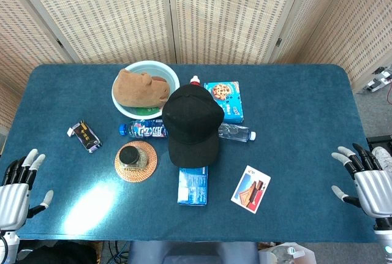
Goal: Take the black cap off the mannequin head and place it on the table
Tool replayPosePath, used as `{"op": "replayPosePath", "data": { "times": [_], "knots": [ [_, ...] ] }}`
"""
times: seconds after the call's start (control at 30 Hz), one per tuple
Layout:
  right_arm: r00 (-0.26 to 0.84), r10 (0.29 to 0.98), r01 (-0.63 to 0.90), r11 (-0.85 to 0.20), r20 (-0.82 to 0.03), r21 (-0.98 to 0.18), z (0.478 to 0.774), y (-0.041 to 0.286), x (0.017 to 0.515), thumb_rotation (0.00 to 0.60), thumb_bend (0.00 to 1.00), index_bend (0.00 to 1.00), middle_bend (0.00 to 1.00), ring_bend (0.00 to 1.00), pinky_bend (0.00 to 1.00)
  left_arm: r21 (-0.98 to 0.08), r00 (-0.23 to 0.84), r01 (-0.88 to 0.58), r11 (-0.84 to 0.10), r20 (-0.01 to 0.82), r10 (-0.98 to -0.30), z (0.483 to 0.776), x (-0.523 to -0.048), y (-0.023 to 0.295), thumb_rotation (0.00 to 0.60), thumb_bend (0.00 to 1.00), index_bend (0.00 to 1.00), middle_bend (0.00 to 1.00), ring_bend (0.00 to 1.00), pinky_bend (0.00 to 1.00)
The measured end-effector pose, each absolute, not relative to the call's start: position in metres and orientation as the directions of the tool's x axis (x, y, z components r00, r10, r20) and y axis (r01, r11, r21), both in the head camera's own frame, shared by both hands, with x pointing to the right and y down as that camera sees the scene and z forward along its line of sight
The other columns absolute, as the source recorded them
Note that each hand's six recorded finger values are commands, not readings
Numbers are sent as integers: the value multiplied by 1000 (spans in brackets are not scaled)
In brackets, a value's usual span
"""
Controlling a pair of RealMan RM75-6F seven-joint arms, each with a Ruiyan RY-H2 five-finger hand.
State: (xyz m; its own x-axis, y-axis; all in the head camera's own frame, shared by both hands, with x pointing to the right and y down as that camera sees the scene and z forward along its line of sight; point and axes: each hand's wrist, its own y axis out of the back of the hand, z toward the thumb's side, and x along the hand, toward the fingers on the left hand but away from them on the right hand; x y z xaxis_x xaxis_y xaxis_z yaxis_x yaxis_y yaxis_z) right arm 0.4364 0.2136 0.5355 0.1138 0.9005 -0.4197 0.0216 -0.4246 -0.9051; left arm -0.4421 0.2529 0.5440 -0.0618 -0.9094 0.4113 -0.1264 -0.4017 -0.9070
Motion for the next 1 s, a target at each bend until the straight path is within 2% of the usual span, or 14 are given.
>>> {"op": "replayPosePath", "data": {
  "times": [0.47,0.7,0.73,0.83,0.9,1.0],
  "knots": [
    [121,913,12,-395,-390,-919,527,207,435,600,191,242,190,43,144,-913,-30,-146,-382,390,-920,543,-439,244,600,296,0,0,3,20],
    [124,920,-4,-375,-373,-927,520,199,434,600,191,242,190,43,144,-910,83,-176,-375,366,-927,548,-421,225,600,296,26,15,97,30],
    [125,920,-5,-373,-371,-928,519,198,433,600,192,242,190,43,144,-908,104,-181,-378,365,-925,549,-417,222,600,295,36,34,116,53],
    [128,921,-9,-370,-368,-929,518,196,431,600,192,242,190,43,144,-901,174,-191,-389,359,-917,553,-403,212,600,296,78,134,196,225],
    [128,919,-12,-374,-372,-927,519,195,431,600,191,242,190,43,144,-895,224,-194,-402,358,-906,556,-392,206,600,295,107,241,287,364],
    [124,917,-15,-381,-380,-924,521,195,431,600,191,242,190,43,144,-883,293,-193,-427,363,-884,563,-376,199,600,295,139,394,419,512]
  ]
}}
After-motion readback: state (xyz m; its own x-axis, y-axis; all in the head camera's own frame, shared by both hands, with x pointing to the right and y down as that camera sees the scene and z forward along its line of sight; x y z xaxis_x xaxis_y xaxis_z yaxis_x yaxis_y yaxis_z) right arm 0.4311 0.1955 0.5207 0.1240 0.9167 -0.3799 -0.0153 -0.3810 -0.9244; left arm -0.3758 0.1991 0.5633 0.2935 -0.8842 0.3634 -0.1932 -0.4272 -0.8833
